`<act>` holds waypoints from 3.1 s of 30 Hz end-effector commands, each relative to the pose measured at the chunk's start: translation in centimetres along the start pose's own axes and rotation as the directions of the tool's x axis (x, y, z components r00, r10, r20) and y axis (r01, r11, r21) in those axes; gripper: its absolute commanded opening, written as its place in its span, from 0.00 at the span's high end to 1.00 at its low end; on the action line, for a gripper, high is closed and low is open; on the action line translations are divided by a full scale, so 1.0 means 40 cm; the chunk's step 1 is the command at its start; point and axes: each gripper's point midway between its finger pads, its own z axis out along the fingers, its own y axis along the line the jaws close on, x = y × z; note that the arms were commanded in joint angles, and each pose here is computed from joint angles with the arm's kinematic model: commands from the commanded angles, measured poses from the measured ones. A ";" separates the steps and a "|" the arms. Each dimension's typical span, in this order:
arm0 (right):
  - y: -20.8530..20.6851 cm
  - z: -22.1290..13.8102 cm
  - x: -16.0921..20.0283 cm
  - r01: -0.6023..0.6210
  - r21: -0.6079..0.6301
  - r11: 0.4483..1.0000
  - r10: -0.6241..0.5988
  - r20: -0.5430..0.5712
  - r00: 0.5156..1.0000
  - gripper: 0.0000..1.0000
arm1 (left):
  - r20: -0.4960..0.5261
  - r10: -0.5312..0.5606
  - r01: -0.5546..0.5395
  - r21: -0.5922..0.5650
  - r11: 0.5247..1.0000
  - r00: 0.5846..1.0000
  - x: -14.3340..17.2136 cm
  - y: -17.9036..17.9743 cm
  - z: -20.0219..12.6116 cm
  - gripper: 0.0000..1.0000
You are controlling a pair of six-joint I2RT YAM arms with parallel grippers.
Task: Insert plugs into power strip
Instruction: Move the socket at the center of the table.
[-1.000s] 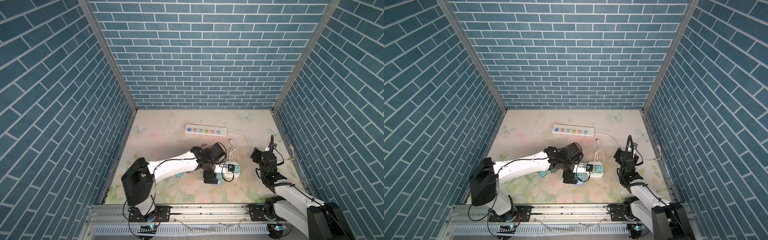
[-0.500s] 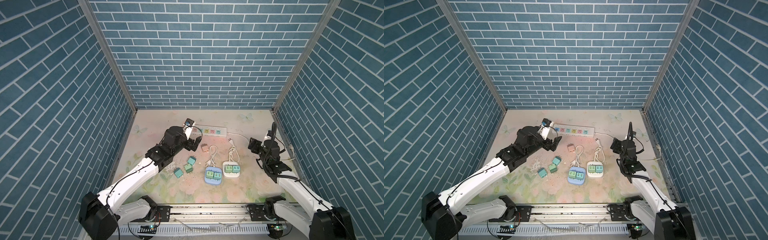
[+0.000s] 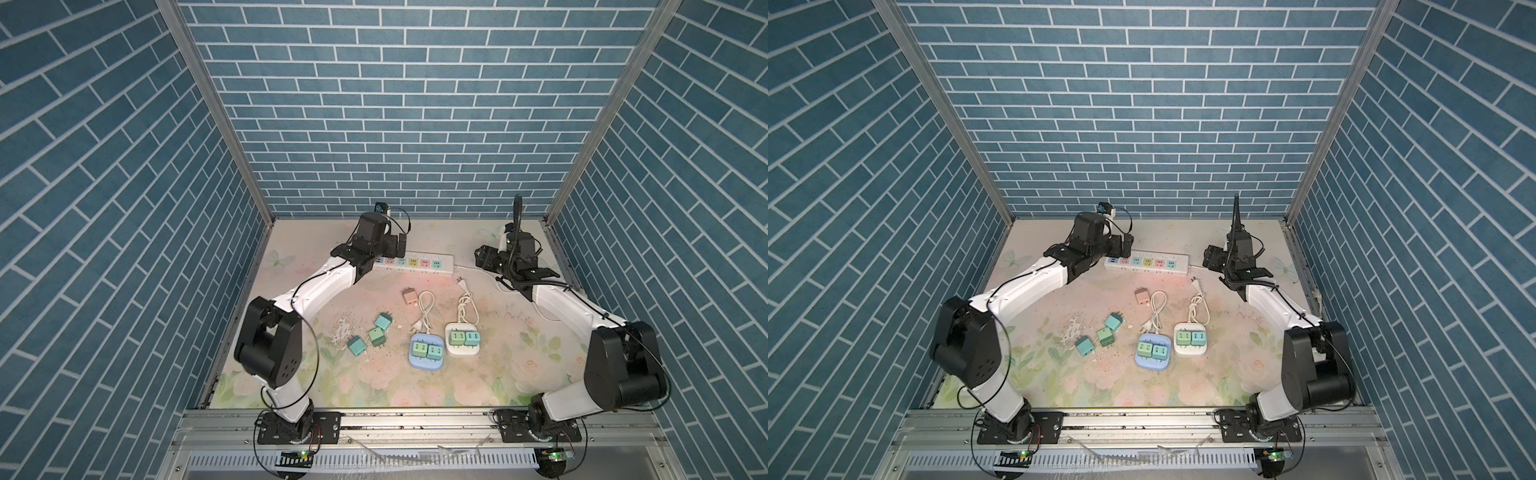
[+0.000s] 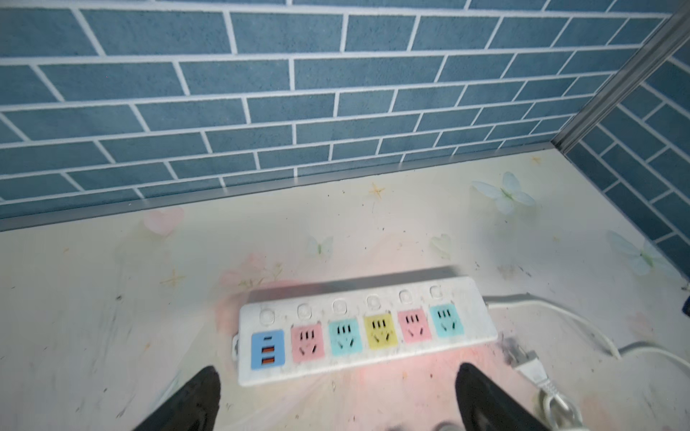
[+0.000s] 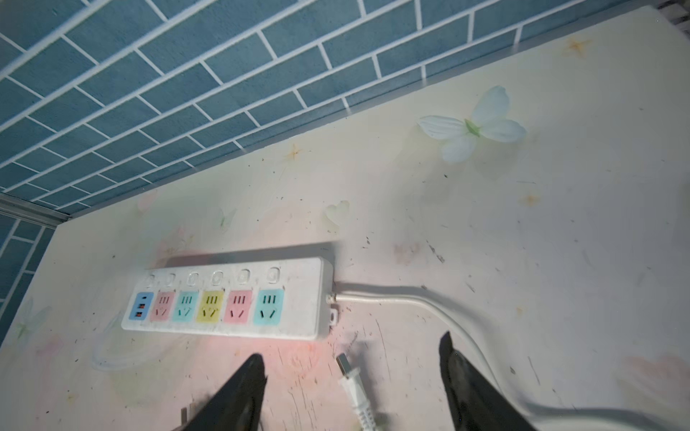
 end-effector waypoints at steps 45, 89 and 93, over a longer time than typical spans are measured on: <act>0.120 0.391 0.177 0.052 -0.139 0.989 -0.105 -0.412 0.905 0.53 | -0.453 -0.070 0.088 0.020 0.996 0.889 0.338 0.102 0.374 0.24; 0.200 -0.030 0.238 0.296 -0.111 0.949 -0.310 -0.133 0.942 0.48 | 0.057 -0.095 0.094 0.008 0.995 0.994 0.247 0.149 -0.327 0.11; 0.249 -0.053 0.308 0.344 -0.182 0.921 -0.369 -0.130 0.920 0.47 | 0.053 -0.104 0.110 -0.126 0.986 0.993 0.373 0.231 -0.418 0.01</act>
